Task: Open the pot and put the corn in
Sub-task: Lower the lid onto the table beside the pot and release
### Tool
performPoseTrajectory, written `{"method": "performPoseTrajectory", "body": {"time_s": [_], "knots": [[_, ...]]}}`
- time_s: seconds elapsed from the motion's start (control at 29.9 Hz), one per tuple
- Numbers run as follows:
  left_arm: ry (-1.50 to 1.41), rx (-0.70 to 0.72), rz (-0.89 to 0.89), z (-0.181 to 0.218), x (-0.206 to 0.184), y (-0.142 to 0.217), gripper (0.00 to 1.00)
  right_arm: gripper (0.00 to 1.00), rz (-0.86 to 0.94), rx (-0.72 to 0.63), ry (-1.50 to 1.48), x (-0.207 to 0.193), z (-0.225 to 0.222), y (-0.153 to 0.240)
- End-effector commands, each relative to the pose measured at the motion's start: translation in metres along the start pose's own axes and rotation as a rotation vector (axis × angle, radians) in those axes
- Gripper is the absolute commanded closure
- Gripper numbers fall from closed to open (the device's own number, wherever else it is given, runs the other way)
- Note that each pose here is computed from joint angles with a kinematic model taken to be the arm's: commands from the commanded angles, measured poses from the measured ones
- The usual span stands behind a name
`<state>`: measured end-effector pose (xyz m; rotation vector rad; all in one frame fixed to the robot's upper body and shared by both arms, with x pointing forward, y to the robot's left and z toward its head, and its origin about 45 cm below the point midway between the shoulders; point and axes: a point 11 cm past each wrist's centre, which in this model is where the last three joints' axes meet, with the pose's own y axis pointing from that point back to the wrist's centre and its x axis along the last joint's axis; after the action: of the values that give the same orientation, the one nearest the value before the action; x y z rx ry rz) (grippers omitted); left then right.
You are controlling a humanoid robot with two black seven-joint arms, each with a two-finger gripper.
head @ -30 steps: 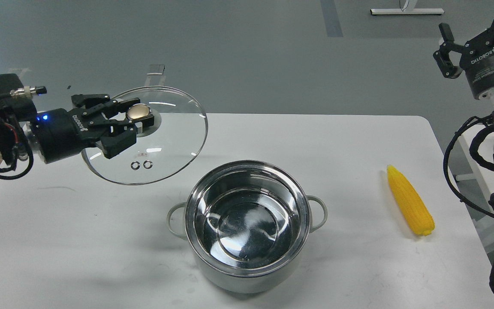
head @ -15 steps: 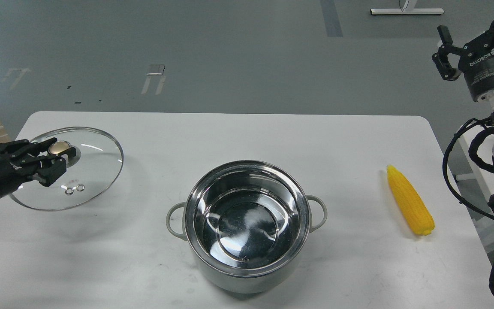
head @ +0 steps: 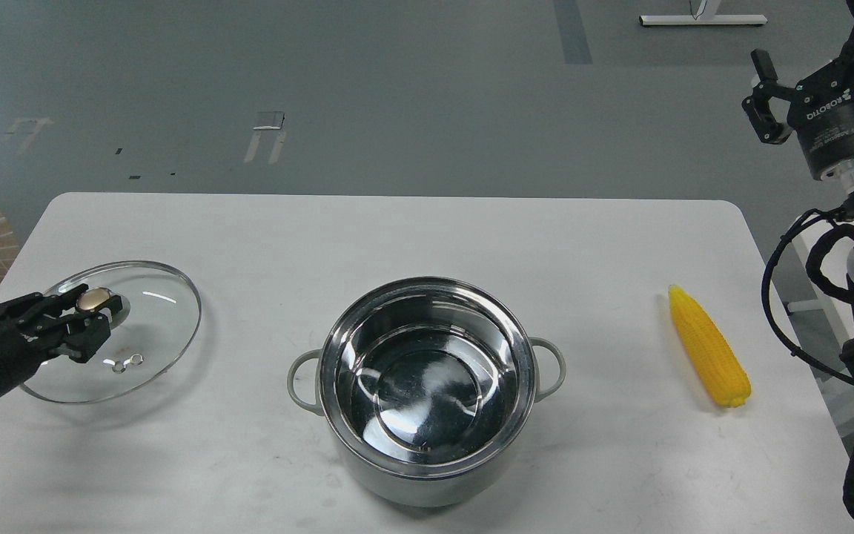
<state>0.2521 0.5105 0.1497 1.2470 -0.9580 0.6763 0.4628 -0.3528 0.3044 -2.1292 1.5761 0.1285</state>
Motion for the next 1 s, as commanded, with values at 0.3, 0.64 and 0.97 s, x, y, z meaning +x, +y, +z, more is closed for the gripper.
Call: {"method": "performPoseTrajectory", "body": {"time_s": [0.3,0.64,0.97], "knots": [[-0.003,-0.023,0.013,0.014,-0.025,0.004,0.44,0.00,0.012,-0.013,-0.003,0.004,0.006,0.007],[0.023,-0.011,0.052,0.014,-0.023,0.003,0.21,0.00,0.022,-0.023,-0.003,0.007,0.009,0.011],[0.300,0.027,0.466,0.004,0.118,-0.042,0.06,0.00,-0.012,-0.139,0.211,0.031,-0.014,0.033]]}}
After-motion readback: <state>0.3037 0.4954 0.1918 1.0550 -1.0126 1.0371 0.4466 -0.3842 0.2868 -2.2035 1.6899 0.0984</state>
